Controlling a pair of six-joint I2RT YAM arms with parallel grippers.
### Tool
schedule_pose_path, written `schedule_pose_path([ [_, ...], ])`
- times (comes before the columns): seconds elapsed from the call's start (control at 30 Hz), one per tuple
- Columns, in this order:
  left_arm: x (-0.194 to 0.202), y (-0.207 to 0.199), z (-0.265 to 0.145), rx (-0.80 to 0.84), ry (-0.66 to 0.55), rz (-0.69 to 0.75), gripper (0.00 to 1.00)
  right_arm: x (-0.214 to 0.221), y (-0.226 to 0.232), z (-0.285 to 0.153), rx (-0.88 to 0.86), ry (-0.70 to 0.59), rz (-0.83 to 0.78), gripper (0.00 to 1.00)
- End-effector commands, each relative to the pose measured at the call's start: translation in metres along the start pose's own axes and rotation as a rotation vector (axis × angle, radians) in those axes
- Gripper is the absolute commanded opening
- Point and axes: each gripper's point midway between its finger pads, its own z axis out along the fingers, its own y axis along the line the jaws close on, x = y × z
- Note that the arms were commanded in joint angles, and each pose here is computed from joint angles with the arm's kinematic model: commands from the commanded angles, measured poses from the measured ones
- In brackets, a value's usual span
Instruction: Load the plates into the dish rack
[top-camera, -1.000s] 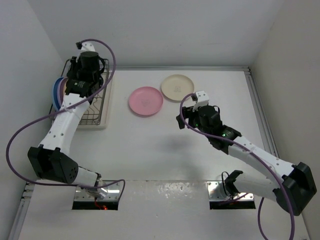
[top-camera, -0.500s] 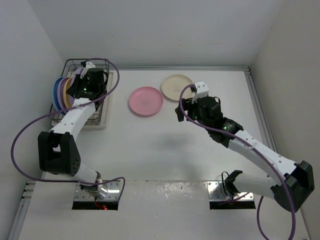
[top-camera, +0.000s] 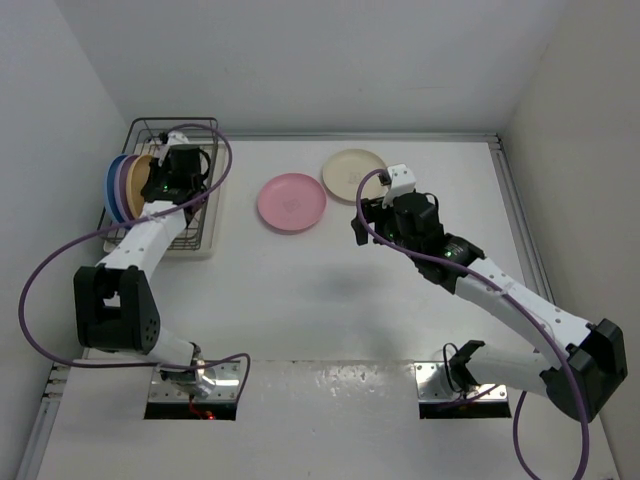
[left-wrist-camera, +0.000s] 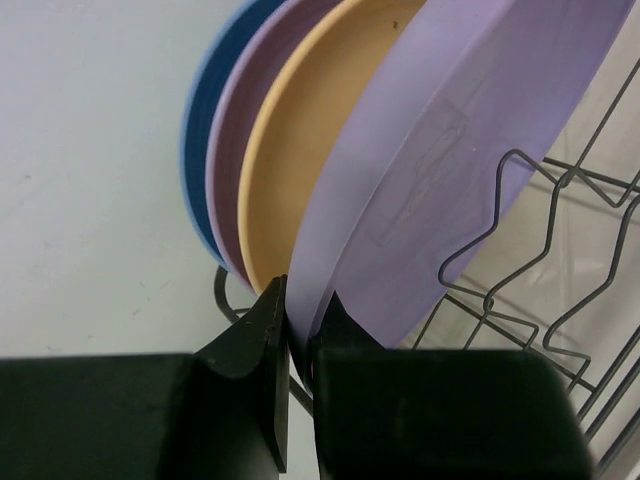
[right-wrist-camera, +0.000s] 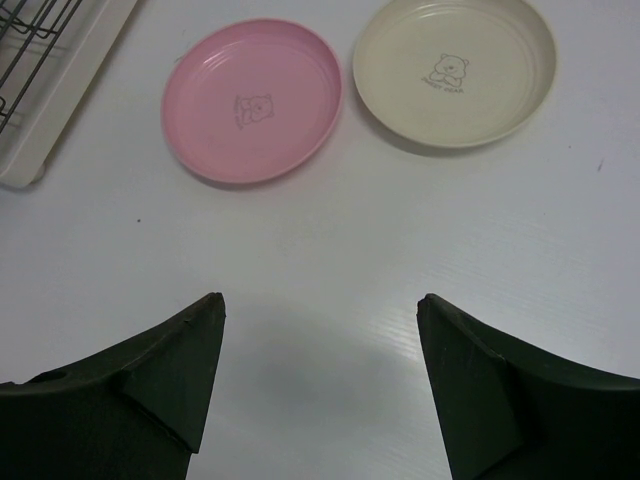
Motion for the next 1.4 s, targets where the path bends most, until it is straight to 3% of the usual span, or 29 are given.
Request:
schedule_pose_path([
  [0.0,0.008,-0.004,0.011,0.009,0.029,-0.036,0.00,-0.024,0.003,-0.003,-0.002,-0.063,0.003,0.78],
  [0.1,0.018,-0.011,0.022,0.070,0.079,-0.027,0.03,-0.020,0.000,-0.001,0.008,-0.053,-0.009,0.79],
  [0.13,0.023,-0.006,0.025,0.078,0.105,-0.019,0.25,-0.021,-0.001,-0.002,0.012,-0.055,-0.006,0.81],
  [0.2,0.012,-0.007,0.024,0.123,0.094,-0.047,0.51,-0.022,-0.003,-0.001,0.017,-0.057,0.009,0.81],
  [0.23,0.009,-0.004,0.026,0.130,0.095,-0.057,0.68,-0.022,-0.005,0.000,0.021,-0.058,0.013,0.82],
  [0.33,-0.018,0.005,0.015,0.184,0.038,-0.078,0.86,-0.024,-0.005,0.003,0.023,-0.063,0.017,0.82],
  [0.4,-0.030,0.010,0.007,0.214,0.020,-0.089,0.90,-0.024,-0.008,0.004,0.028,-0.063,0.018,0.82],
  [0.47,-0.064,0.013,-0.015,0.260,-0.061,-0.123,0.91,-0.025,-0.011,0.007,0.034,-0.060,0.022,0.83],
  [0.57,-0.104,-0.006,-0.064,0.494,-0.215,-0.160,0.92,-0.023,-0.015,0.012,0.040,-0.051,0.025,0.83],
  [0.63,-0.110,-0.060,-0.112,0.816,-0.240,-0.108,0.92,-0.021,-0.018,0.016,0.048,-0.048,0.029,0.83],
  [0.73,-0.078,-0.144,-0.164,1.148,-0.216,0.072,0.92,-0.021,-0.023,0.022,0.049,-0.045,0.041,0.83],
  [0.77,-0.066,-0.160,-0.168,1.176,-0.186,0.124,0.92,-0.023,-0.022,0.022,0.044,-0.048,0.044,0.83],
  [0.8,-0.045,-0.193,-0.168,1.196,-0.109,0.202,0.92,-0.021,-0.023,0.023,0.048,-0.043,0.044,0.83],
  [0.93,-0.046,-0.241,-0.122,1.069,0.056,0.168,0.92,-0.012,-0.032,0.024,0.067,-0.033,0.053,0.84],
  [1.17,-0.046,-0.296,-0.072,1.028,0.150,0.130,0.92,-0.004,-0.050,0.014,0.112,-0.044,0.083,0.84],
  [1.3,-0.009,-0.328,-0.054,1.047,0.238,0.171,0.77,0.005,-0.059,0.010,0.141,-0.040,0.108,0.84],
  [1.37,0.005,-0.334,-0.045,1.014,0.275,0.172,0.64,0.007,-0.061,0.009,0.152,-0.041,0.116,0.84],
])
